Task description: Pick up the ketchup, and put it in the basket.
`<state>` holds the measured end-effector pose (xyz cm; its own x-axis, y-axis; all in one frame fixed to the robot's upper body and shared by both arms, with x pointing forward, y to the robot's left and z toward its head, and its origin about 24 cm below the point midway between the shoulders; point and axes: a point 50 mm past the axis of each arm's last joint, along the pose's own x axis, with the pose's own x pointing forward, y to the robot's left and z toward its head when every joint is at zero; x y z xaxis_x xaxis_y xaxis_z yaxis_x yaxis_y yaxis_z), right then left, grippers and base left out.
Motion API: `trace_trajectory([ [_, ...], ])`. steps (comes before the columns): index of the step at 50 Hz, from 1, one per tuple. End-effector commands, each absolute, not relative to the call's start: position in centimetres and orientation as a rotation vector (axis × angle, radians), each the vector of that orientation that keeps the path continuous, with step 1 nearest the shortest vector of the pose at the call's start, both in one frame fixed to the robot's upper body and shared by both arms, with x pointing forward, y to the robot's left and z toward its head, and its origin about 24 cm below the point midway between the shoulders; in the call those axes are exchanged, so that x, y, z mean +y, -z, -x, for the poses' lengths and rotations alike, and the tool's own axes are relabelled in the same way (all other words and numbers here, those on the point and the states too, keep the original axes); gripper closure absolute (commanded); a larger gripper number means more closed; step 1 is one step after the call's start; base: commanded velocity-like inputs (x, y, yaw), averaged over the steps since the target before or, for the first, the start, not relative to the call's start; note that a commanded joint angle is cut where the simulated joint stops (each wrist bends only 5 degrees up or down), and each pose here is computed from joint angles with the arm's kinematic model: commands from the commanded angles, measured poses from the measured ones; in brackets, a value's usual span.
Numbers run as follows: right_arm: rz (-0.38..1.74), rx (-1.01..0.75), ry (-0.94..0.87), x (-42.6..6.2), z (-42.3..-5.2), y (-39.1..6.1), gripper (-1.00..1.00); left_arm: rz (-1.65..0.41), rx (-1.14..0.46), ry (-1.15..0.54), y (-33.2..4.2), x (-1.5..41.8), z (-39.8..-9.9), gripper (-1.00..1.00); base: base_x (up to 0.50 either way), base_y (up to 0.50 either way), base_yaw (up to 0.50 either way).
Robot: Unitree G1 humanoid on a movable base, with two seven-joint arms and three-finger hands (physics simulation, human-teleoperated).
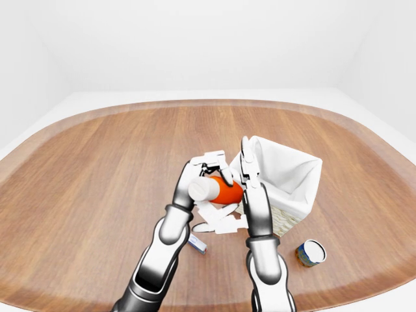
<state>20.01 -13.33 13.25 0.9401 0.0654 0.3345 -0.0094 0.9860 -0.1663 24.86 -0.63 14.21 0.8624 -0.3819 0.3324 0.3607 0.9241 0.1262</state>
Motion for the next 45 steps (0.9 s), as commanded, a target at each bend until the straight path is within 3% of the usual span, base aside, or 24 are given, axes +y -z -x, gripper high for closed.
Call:
trace_trajectory([
  [1,0.164,-0.342,-0.039,-13.3,-20.0,-13.2,-1.00,-0.039,-0.354,0.409,-14.1,-1.5,-24.4,0.99,0.00,0.00,0.00],
  [20,0.164,-0.320,-0.072,-13.1,-19.9,-12.7,-1.00,-0.037,-0.357,0.429,-14.1,-2.0,-23.8,0.98,0.00,0.00,0.00],
  [21,0.163,-0.317,-0.079,-13.0,-19.8,-12.7,-0.89,-0.037,-0.359,0.429,-14.2,-2.0,-23.7,0.98,0.00,0.00,0.00],
  [22,0.162,-0.309,-0.075,-13.1,-19.9,-12.5,0.97,-0.036,-0.360,0.429,-14.2,-2.0,-23.7,0.98,0.00,0.00,0.00],
  [28,0.157,-0.307,-0.082,-13.1,-19.8,-12.5,1.00,-0.036,-0.360,0.431,-14.2,-2.1,-23.7,0.97,0.00,0.00,0.00],
  [30,0.166,-0.306,-0.076,-13.1,-19.8,-12.4,1.00,-0.035,-0.354,0.429,-14.1,-2.0,-23.8,-0.48,0.00,0.00,0.00],
  [31,0.168,-0.305,-0.075,-13.1,-19.9,-12.4,1.00,-0.036,-0.356,0.429,-14.1,-2.1,-23.8,-0.89,0.00,0.00,0.00],
  [32,0.169,-0.307,-0.073,-13.1,-19.9,-12.4,1.00,-0.036,-0.358,0.426,-14.2,-2.0,-23.7,-1.00,0.00,0.00,0.00],
  [45,0.180,-0.296,-0.074,-13.0,-19.8,-12.2,1.00,-0.023,-0.403,0.420,-15.1,-1.4,-23.3,-1.00,0.00,0.00,0.00],
])
